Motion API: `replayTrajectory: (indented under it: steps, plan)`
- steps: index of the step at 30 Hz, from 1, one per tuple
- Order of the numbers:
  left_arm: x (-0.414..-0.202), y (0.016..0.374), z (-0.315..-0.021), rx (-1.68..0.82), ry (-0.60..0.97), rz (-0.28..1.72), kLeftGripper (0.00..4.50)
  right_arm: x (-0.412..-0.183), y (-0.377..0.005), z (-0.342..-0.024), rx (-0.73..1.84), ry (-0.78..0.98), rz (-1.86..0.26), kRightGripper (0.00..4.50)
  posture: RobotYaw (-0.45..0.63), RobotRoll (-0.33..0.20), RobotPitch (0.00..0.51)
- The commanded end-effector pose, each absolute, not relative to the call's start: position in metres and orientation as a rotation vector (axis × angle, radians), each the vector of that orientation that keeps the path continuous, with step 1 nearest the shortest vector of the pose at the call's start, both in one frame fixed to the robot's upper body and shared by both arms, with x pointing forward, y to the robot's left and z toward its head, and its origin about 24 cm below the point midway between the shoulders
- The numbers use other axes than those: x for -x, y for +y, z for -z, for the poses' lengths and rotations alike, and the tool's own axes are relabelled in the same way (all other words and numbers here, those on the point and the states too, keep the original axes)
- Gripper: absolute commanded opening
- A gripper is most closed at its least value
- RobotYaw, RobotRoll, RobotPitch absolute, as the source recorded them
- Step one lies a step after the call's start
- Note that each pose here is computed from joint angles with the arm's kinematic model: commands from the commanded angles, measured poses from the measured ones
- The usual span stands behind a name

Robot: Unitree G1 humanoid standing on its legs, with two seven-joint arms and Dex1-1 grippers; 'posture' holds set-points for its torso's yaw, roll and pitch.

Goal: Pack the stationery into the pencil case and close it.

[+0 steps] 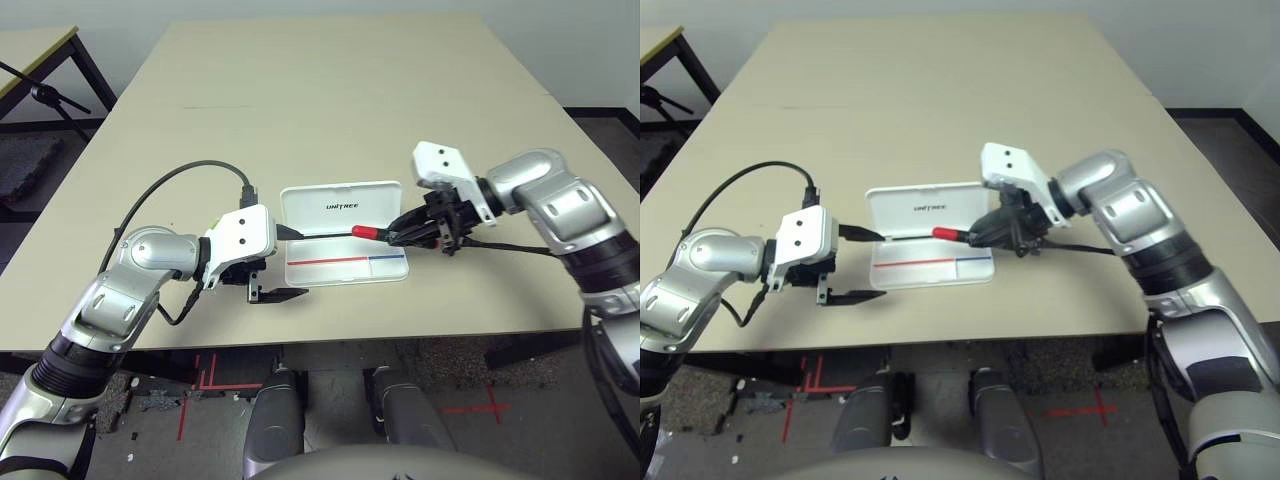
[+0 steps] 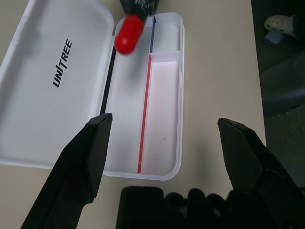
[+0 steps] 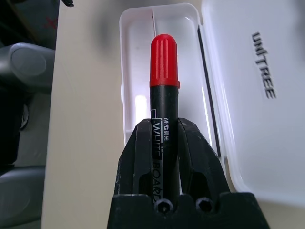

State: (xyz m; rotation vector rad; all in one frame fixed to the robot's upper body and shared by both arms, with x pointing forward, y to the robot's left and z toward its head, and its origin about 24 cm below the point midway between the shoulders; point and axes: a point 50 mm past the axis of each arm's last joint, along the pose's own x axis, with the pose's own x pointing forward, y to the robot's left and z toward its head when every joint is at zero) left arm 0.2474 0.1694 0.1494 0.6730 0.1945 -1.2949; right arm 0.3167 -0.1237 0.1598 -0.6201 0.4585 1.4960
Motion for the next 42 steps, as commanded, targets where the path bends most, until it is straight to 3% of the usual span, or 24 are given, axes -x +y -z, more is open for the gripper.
replayTrajectory:
  steps: [1, 20, 21, 25, 32, 42]
  plan:
    - [-0.244, 0.167, -0.147, -0.683, 0.206, 1.294, 4.5, -0.322, -0.112, -0.158, 0.701, 0.422, -1.489, 0.49, 0.05, 0.0, 0.1]
    - [-0.243, 0.167, -0.143, -0.682, 0.21, 1.269, 4.5, -0.325, -0.075, -0.149, 0.742, 0.317, -1.554, 0.49, 0.08, 0.0, 0.095]
    - [-0.243, 0.167, -0.142, -0.68, 0.21, 1.268, 4.5, -0.323, -0.075, -0.148, 0.735, 0.311, -1.562, 0.62, 0.08, 0.0, 0.095]
    - [-0.243, 0.168, -0.141, -0.678, 0.212, 1.264, 4.5, -0.323, -0.076, -0.151, 0.714, 0.29, -1.568, 1.88, 0.08, 0.0, 0.096]
    - [-0.242, 0.171, -0.141, -0.674, 0.218, 1.259, 4.5, -0.322, -0.089, -0.167, 0.598, 0.264, -1.588, 4.46, 0.07, 0.0, 0.097]
    - [-0.245, 0.174, -0.145, -0.672, 0.209, 1.218, 4.5, -0.319, -0.122, -0.181, 0.543, 0.294, -1.554, 4.46, 0.06, 0.0, 0.099]
